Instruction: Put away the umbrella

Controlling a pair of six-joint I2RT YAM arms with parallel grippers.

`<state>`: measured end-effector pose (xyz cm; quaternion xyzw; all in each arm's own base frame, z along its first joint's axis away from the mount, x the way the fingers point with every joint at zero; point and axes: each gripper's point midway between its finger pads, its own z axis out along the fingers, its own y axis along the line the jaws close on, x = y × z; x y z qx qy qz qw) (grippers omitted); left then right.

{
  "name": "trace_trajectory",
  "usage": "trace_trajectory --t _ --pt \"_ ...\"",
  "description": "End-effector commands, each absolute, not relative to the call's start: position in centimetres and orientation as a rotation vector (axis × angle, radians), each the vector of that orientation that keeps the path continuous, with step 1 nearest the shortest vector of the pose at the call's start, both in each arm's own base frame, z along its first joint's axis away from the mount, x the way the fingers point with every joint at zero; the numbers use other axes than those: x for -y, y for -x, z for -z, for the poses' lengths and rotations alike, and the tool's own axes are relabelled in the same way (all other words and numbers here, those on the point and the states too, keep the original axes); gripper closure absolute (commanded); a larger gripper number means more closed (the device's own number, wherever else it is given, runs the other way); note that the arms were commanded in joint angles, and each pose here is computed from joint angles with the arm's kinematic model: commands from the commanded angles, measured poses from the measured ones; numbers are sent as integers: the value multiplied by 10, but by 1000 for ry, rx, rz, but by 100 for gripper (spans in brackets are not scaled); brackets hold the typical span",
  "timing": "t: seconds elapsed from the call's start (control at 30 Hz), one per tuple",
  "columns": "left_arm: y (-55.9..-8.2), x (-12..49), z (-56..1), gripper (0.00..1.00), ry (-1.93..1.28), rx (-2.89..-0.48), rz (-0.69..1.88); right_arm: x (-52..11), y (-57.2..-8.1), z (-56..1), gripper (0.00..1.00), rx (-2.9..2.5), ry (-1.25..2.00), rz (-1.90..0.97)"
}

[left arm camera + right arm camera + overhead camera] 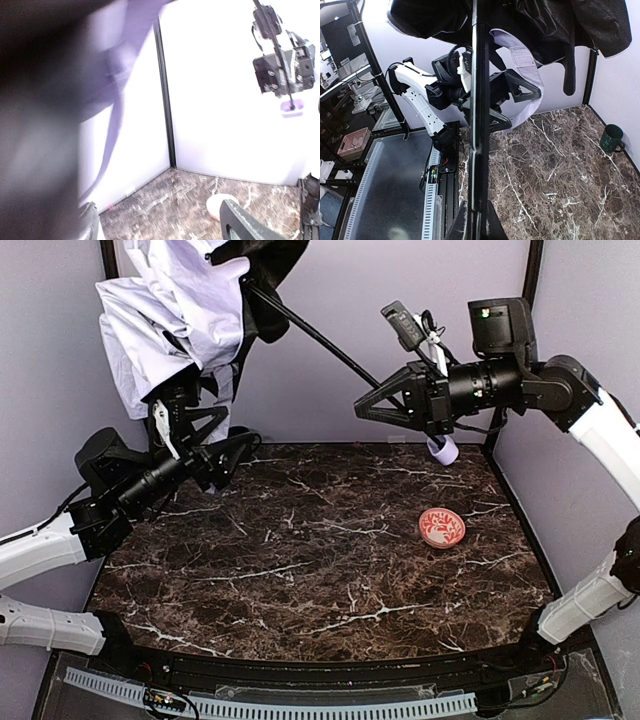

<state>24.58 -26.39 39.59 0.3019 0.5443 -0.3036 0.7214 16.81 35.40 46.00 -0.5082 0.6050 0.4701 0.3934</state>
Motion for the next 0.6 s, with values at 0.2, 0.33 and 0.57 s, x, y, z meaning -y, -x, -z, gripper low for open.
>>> trace_trajectory --t 0.2,0.33,0.57 --pt "-250 263 -409 29 -650 -1105 640 -336 -132 -524 100 -1174 1325 -1237" --pt "-238 268 -403 29 -729 -1097 661 -335 -135 -527 100 -1168 1314 -1205" --pt "-237 268 -398 29 -720 -1121 689 -336 -138 -529 100 -1153 1308 -1198"
